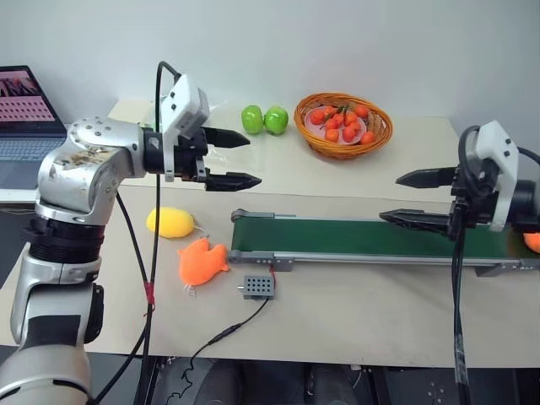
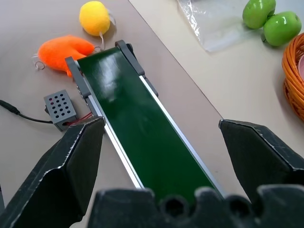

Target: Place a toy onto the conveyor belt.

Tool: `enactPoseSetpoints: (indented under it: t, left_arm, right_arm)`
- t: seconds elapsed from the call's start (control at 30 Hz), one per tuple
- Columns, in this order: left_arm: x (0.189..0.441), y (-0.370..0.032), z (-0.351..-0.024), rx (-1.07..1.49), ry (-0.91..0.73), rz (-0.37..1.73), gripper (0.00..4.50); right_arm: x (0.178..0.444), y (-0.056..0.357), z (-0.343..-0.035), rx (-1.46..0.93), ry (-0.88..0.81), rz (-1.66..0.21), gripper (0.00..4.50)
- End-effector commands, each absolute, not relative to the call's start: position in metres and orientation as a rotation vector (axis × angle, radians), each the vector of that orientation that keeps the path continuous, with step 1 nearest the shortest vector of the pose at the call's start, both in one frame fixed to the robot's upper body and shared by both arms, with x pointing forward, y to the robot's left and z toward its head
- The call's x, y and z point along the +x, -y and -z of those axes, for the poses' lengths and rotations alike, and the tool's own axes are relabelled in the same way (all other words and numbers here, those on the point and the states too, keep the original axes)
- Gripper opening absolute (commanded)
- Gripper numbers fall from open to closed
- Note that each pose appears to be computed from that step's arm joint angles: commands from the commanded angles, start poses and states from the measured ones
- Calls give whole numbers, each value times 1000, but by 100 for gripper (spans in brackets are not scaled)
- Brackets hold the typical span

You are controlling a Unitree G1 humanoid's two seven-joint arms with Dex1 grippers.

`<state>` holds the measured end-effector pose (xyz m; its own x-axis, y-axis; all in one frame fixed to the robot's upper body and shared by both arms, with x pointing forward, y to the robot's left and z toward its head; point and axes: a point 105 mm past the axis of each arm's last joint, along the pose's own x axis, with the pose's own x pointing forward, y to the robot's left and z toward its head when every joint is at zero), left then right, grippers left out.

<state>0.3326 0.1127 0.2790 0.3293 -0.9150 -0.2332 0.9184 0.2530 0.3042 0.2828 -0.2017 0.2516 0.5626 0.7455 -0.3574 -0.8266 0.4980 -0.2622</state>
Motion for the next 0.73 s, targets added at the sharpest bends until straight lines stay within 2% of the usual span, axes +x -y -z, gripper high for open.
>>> enactPoseSetpoints:
  t: [0.03, 0.43, 0.73]
  left_arm:
    - [334, -114, -294, 482, 59, 1203, 447]
    - [320, -126, -305, 380, 110, 1178, 447]
    - [324, -130, -289, 379, 77, 1140, 447]
  right_arm:
    - [281, 204, -266, -464, -129, -944, 450]
    - [291, 193, -282, -448, -31, -947, 450]
    - [296, 188, -274, -416, -45, -978, 450]
